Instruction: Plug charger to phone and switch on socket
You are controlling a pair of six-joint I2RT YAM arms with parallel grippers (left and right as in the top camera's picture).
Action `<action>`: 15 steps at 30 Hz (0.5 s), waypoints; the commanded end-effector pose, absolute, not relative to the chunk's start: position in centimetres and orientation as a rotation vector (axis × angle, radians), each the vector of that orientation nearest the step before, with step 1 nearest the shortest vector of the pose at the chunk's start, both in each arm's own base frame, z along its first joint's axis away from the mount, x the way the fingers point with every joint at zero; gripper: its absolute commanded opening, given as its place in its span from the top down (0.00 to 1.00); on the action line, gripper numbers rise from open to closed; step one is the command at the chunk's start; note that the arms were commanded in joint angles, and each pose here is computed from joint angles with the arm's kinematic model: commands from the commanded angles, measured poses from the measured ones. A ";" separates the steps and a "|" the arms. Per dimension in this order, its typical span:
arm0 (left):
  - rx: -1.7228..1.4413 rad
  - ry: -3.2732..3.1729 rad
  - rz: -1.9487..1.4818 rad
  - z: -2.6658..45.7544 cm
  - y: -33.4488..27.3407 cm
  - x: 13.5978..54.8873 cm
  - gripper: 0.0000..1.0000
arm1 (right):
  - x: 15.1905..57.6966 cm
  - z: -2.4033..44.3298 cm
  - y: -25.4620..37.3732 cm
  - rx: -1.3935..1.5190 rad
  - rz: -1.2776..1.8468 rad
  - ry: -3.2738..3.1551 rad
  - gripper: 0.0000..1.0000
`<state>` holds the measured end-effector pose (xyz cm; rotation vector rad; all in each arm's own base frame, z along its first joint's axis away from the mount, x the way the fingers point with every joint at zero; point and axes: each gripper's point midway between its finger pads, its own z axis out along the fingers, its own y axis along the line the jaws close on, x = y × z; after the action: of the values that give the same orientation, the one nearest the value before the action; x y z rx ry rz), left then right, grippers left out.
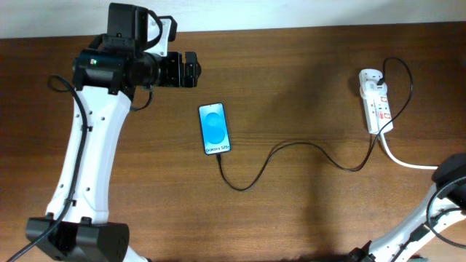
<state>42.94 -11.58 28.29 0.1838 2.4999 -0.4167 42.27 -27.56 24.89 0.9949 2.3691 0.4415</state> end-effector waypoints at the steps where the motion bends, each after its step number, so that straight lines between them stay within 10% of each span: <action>1: 0.188 2.471 -0.410 29.4 -11.4 42.9 0.01 | 44.1 29.7 -22.1 0.800 0.710 2.280 0.18; 15: 0.188 2.471 -0.410 29.4 -11.4 42.9 0.01 | 45.1 37.7 -4.4 0.269 0.727 2.320 0.16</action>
<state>42.94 -11.60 28.29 0.1843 2.4999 -0.4169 46.33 -8.35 34.00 0.4331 2.3581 0.7847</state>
